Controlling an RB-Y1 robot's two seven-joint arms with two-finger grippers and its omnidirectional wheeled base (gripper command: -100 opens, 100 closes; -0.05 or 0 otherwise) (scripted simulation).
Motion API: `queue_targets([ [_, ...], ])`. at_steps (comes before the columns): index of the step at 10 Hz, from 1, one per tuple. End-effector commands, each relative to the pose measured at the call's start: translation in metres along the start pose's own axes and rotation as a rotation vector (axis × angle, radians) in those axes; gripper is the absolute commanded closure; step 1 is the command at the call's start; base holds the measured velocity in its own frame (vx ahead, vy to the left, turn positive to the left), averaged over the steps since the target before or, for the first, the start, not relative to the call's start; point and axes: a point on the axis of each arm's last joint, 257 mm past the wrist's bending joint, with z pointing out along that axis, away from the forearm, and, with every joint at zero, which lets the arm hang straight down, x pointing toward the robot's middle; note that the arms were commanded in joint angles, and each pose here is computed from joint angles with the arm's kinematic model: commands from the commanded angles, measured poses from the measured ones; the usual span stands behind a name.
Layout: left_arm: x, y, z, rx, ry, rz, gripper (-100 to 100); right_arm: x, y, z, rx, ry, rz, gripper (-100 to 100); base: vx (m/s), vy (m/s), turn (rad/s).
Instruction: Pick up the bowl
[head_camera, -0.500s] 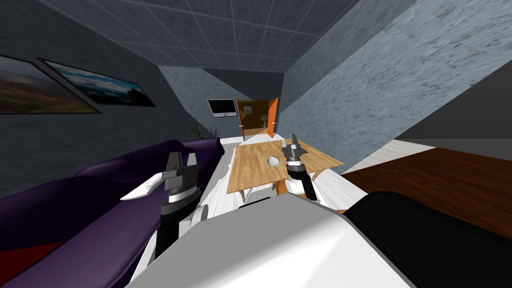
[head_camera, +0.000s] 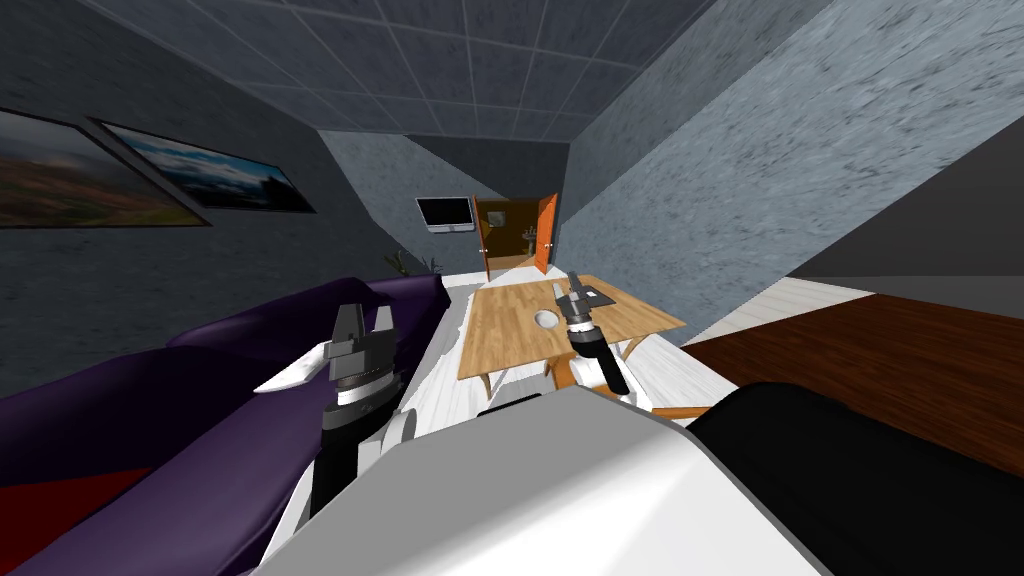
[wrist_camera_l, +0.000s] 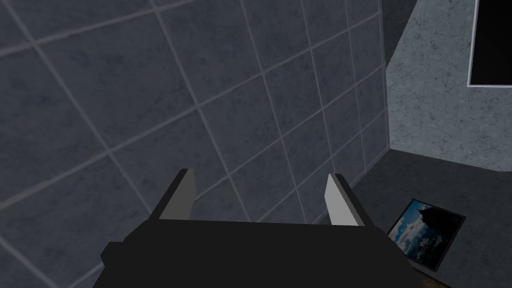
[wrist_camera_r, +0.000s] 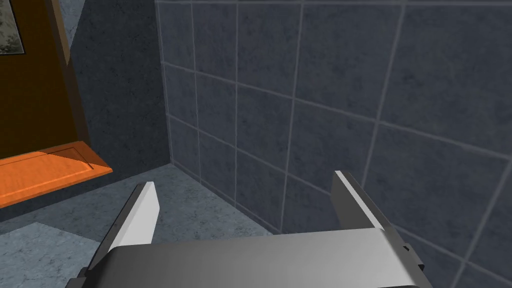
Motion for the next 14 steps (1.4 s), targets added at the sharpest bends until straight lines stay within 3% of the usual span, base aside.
queue_targets([
  [1, 0.000, 0.000, 0.000, 0.000, 0.000, 0.000, 0, 0.011, -0.016, 0.000, 0.029, 0.053, -0.025, -100, -0.058, 0.051, 0.028],
  [3, 0.000, 0.000, 0.000, 0.000, 0.000, 0.000, 0, 0.019, -0.027, -0.001, 0.048, 0.094, -0.047, -100, -0.058, 0.039, 0.026],
  [7, 0.000, 0.000, 0.000, 0.000, 0.000, 0.000, 0, 0.052, -0.079, -0.011, 0.130, 0.265, -0.167, -100, -0.058, 0.054, 0.053],
  [8, 0.000, 0.000, 0.000, 0.000, 0.000, 0.000, 0, 0.052, -0.081, -0.012, 0.136, 0.270, -0.171, -100, -0.053, 0.043, 0.027],
  [10, 0.000, 0.000, 0.000, 0.000, 0.000, 0.000, 0, 0.066, -0.110, -0.022, 0.174, 0.363, -0.255, -100, -0.049, 0.039, 0.084],
  [12, 0.000, 0.000, 0.000, 0.000, 0.000, 0.000, 0, 0.069, -0.133, -0.032, 0.210, 0.421, -0.313, -100, -0.030, 0.031, 0.049],
  [13, 0.000, 0.000, 0.000, 0.000, 0.000, 0.000, 0, 0.069, -0.133, -0.032, 0.210, 0.422, -0.314, -100, -0.021, 0.021, 0.036],
  [14, 0.000, 0.000, 0.000, 0.000, 0.000, 0.000, 0, 0.072, -0.152, -0.040, 0.233, 0.475, -0.372, -100, -0.022, 0.022, 0.072],
])
